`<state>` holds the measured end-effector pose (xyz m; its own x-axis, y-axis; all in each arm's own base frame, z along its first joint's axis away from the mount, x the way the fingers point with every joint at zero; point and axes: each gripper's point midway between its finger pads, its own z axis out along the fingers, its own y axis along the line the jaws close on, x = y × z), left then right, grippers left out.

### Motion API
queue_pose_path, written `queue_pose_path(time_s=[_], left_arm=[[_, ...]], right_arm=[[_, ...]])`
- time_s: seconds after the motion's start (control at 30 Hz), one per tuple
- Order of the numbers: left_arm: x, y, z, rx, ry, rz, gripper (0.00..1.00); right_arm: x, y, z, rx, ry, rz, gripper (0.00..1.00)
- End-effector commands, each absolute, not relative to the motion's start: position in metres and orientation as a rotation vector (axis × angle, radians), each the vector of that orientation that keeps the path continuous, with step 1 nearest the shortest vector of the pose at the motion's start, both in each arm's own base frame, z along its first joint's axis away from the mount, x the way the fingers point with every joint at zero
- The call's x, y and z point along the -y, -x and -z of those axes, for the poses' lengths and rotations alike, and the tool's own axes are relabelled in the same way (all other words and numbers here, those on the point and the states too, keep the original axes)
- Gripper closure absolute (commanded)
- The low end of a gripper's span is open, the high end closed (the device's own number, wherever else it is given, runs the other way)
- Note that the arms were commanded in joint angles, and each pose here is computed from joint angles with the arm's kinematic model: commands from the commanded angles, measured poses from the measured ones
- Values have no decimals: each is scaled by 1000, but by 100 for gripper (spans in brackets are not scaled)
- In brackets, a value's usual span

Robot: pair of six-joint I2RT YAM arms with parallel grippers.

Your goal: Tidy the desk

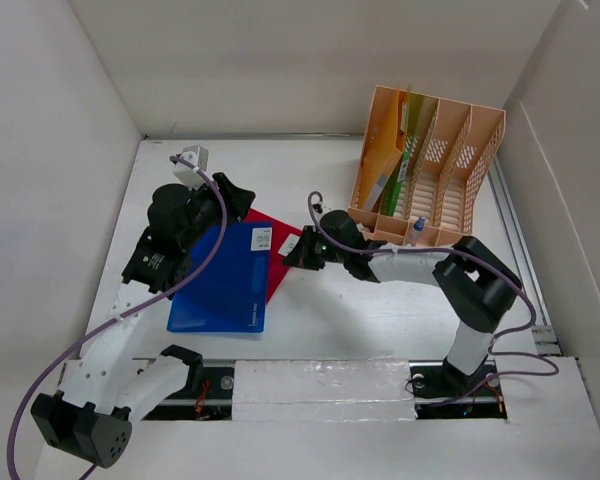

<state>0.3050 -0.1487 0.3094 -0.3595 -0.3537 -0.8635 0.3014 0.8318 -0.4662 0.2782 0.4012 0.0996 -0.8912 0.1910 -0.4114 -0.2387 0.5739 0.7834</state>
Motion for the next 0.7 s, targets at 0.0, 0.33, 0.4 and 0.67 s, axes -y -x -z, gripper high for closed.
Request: queue_pose_path(time_s=[0.0, 0.33, 0.4, 0.67], left_arm=[[148, -306, -323, -1764, 25, 686, 63], [149, -306, -320, -1776, 24, 686, 63], [148, -305, -324, -1761, 23, 688, 63], [148, -306, -323, -1769, 28, 683, 63]], right_arm=[[-392, -283, -105, -2299, 11, -1233, 100], [-436, -290, -105, -2321, 133, -1272, 53], [-440, -297, -89, -2358, 125, -1230, 53], [-450, -309, -33, -2475, 54, -1153, 52]])
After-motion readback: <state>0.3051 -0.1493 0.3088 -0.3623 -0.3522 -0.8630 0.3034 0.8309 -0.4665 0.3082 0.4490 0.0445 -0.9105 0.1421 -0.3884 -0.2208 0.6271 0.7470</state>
